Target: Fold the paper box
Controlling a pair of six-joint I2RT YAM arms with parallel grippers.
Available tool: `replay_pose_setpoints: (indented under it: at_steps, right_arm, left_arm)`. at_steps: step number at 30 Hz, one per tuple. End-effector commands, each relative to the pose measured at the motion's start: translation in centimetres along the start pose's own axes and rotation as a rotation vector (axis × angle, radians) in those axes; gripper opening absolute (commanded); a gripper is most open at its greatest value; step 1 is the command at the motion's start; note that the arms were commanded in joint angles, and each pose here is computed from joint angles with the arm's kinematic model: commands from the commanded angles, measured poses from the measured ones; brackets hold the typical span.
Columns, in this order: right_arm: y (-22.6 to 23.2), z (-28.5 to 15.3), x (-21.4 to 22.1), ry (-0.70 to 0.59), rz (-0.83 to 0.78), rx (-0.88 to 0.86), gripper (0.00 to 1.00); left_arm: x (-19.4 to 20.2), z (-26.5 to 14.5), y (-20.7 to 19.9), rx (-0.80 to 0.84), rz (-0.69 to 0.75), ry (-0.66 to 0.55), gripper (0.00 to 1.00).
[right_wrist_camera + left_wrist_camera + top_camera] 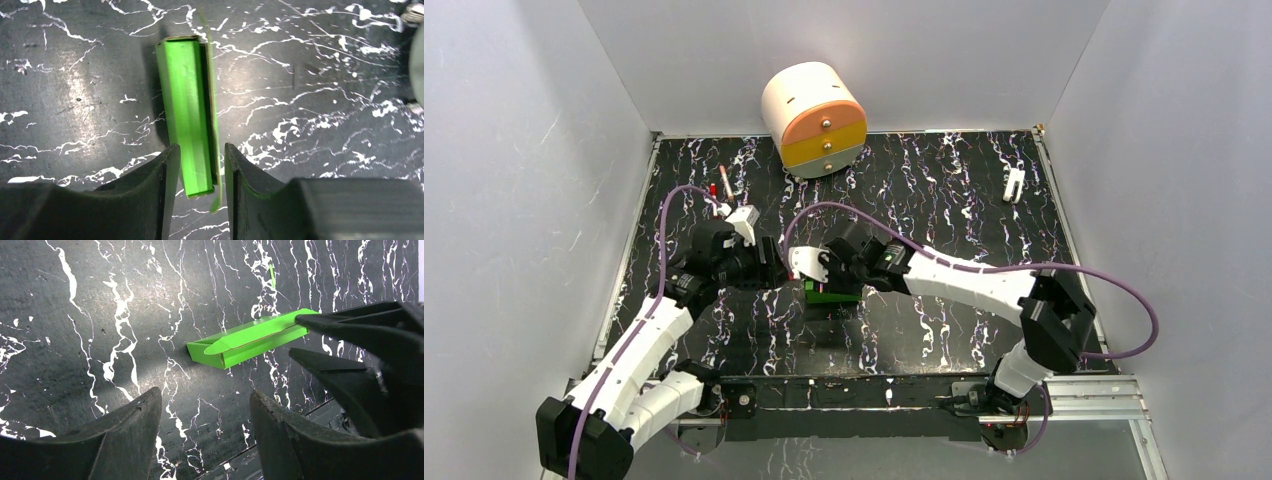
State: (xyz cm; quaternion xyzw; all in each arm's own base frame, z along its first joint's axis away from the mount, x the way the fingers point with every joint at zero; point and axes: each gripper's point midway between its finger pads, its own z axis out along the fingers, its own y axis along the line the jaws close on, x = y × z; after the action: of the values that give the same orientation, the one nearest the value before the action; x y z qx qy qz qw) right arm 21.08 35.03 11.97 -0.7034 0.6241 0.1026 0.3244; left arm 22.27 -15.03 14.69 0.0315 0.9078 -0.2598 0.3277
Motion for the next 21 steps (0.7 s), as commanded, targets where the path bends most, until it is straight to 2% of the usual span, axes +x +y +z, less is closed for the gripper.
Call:
replay_pose_setpoints:
  at_steps: [1, 5, 10, 16, 21]
  right_arm:
    - [-2.8, -4.6, -3.2, -0.129, 0.114, 0.162, 0.49]
    - [-2.7, -7.1, -3.2, -0.174, 0.256, 0.206, 0.53]
    - [-2.2, -9.1, -1.3, -0.142, 0.44, 0.266, 0.53]
    - [-0.8, -7.6, 1.3, -0.059, 0.547, 0.268, 0.5]
    - [-0.7, -6.1, 2.8, 0.006, 0.577, 0.298, 0.44]
  left_arm:
    - [-0.7, -0.7, -1.3, 0.062, 0.033, 0.001, 0.62]
    - [-1.4, -1.2, -1.5, 0.054, 0.06, -0.004, 0.62]
    - [-1.8, -1.2, -1.8, 0.059, 0.091, 0.018, 0.61]
    - [-1.8, -0.7, -1.3, 0.056, 0.207, 0.057, 0.61]
    - [-2.0, -0.2, -1.5, 0.08, 0.29, 0.061, 0.6]
